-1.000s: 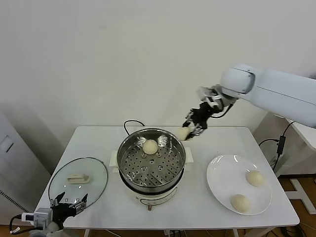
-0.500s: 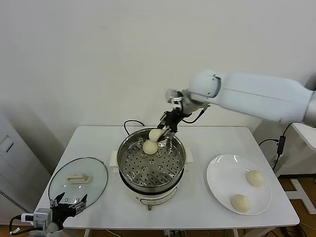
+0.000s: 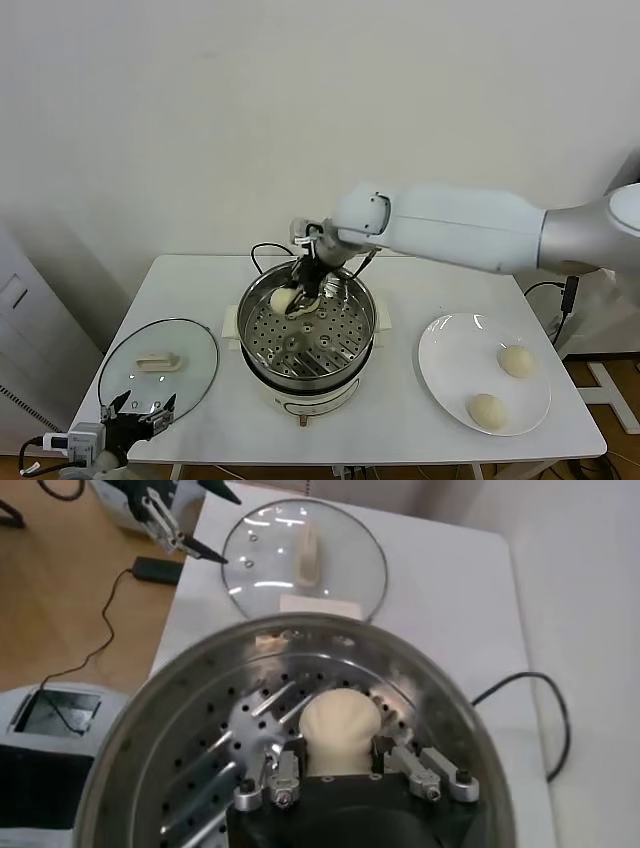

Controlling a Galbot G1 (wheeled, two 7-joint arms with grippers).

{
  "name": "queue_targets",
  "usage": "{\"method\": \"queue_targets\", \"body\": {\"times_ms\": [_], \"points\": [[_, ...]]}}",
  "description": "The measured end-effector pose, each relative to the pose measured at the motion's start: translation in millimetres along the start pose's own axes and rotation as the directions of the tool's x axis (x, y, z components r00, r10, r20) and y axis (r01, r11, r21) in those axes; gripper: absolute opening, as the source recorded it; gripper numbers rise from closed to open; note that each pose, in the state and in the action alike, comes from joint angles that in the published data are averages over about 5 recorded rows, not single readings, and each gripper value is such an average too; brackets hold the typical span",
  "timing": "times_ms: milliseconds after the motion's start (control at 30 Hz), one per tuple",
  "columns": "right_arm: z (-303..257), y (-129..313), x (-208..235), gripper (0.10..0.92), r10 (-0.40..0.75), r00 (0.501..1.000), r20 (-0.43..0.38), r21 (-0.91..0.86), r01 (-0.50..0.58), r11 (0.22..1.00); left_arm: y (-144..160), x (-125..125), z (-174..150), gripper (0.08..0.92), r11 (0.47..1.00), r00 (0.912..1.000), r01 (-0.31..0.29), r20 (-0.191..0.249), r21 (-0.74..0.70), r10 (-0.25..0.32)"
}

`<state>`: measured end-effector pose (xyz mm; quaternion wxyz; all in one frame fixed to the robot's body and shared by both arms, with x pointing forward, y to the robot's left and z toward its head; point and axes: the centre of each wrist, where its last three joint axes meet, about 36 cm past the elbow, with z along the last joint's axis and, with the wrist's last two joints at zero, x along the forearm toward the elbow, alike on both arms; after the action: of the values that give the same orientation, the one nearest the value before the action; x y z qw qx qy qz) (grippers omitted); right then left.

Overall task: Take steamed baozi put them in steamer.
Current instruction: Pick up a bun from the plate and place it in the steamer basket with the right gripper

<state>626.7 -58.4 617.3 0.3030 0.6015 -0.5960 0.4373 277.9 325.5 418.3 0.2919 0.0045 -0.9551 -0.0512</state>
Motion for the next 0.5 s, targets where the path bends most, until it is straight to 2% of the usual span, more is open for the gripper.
{"method": "queue_targets", "body": {"times_ms": [500], "points": [[-3.9, 11.0, -44.0, 0.416, -0.005, 1.000, -0.001, -0.025, 0.005, 1.000, 0.9, -1.5, 1.6, 0.823, 1.000, 1.0000, 0.003, -0.002, 0.003, -0.003]]}}
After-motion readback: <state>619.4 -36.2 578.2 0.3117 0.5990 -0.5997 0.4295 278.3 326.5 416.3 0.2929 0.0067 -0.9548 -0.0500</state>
